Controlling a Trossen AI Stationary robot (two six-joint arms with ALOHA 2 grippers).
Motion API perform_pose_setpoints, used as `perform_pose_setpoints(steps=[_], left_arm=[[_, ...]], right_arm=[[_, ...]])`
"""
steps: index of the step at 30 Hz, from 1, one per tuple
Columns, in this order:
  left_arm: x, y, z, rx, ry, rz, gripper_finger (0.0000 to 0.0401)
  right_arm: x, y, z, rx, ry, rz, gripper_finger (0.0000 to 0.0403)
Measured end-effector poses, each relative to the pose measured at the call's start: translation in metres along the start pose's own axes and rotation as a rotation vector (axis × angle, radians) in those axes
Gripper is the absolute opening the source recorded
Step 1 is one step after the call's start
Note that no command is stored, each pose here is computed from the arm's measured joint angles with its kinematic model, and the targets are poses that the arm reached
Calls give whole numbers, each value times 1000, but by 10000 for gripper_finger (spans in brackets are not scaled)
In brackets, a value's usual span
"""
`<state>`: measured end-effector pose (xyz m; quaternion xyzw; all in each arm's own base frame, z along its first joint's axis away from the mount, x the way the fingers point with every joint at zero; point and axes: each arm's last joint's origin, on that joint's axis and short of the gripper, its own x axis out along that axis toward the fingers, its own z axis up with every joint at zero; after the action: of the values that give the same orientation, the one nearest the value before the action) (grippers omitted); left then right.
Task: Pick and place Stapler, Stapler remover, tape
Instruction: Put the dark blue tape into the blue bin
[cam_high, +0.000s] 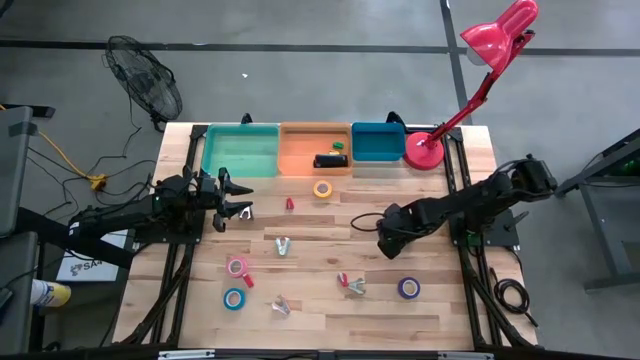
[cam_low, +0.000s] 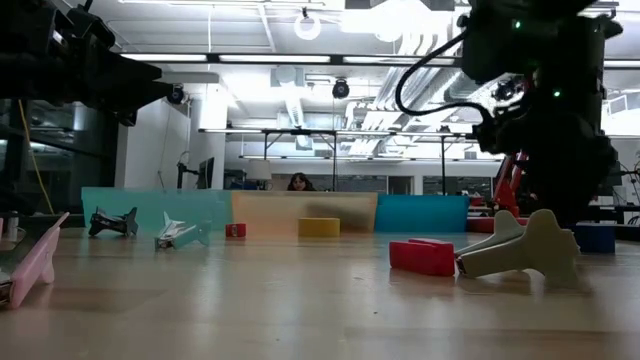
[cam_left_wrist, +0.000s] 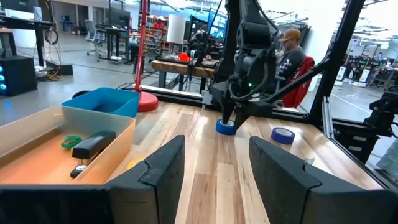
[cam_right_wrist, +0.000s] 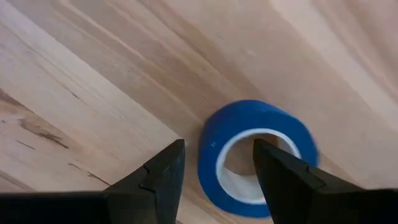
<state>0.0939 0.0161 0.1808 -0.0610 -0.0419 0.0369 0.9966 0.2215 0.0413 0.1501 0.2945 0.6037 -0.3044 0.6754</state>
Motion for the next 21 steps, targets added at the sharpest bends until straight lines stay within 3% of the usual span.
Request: perform_pose_setpoints(steps=[10,21], left_arm=[[0,0,0,0,-1,0,177],[0,0,0,0,0,0,177]], right_arm=[[10,-4,1,-46,7,51,169],[10,-10,13,-160,42,93,30]])
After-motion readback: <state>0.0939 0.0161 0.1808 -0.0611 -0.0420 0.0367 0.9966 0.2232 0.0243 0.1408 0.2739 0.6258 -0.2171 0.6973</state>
